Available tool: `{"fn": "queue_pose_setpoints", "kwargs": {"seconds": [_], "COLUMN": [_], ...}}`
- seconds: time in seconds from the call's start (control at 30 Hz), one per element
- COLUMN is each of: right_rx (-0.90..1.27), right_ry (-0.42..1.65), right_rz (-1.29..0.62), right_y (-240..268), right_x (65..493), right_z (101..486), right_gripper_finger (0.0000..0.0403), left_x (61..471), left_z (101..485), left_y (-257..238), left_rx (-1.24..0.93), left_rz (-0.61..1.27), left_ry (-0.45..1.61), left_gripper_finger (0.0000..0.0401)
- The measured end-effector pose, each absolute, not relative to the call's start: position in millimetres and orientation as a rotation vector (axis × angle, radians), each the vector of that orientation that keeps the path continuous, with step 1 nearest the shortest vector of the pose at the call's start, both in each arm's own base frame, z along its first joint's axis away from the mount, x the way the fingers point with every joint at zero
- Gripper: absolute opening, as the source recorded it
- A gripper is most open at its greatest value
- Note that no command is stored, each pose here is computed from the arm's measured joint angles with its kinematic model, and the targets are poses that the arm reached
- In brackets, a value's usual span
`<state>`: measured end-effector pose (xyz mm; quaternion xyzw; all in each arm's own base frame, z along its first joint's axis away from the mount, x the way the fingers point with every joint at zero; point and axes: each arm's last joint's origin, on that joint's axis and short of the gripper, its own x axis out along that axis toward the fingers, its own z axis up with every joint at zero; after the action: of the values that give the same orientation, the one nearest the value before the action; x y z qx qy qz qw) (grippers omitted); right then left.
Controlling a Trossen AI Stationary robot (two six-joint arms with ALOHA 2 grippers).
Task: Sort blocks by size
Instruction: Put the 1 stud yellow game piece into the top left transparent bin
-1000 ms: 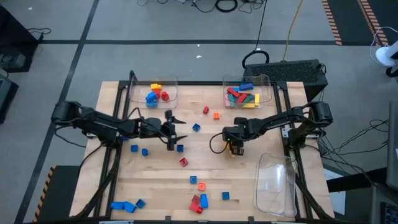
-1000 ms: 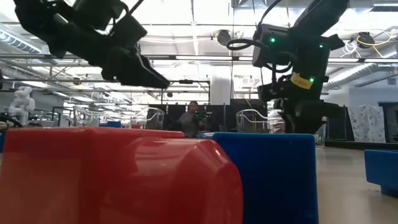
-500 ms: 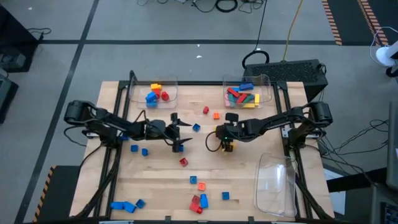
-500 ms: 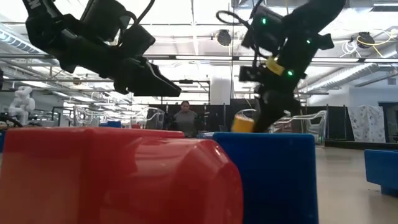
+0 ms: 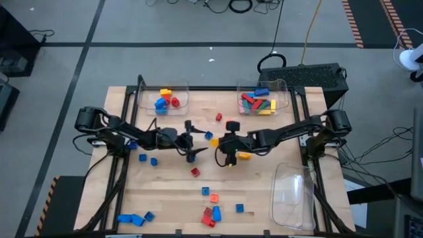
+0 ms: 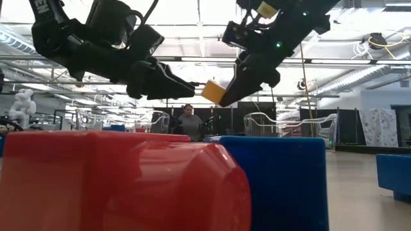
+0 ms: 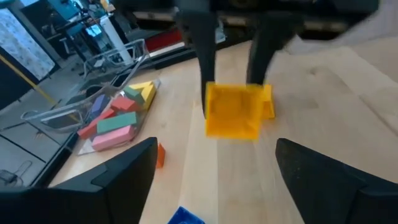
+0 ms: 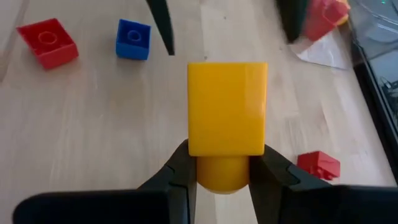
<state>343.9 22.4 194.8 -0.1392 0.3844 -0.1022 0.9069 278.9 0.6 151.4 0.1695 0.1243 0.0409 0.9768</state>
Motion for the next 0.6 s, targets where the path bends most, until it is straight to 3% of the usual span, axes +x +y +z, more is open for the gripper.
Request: {"fn": "queue_pose_setpoints", "kwargs": {"seconds": [0.13, 0.3, 0.6], "right_rx": [-0.312, -0.324, -0.321], "right_ry": [0.802, 0.790, 0.764], "right_rz": [-0.203, -0.202, -0.205], "right_y": [23, 24, 25], "right_x": [355, 368, 373], "right_z": [192, 193, 201], "right_gripper_finger": [0.0084, 0.0084, 0.0084], "left_x": [284, 288, 290], "left_z": [156, 158, 158], "left_y": [1, 0, 0], "left_rx": [0.335, 0.336, 0.335], "left_rz": [0.085, 0.065, 0.059], "left_ry": [0.239, 0.270, 0.294], "left_gripper_finger": [0.0358, 0.0364, 0.0315]}}
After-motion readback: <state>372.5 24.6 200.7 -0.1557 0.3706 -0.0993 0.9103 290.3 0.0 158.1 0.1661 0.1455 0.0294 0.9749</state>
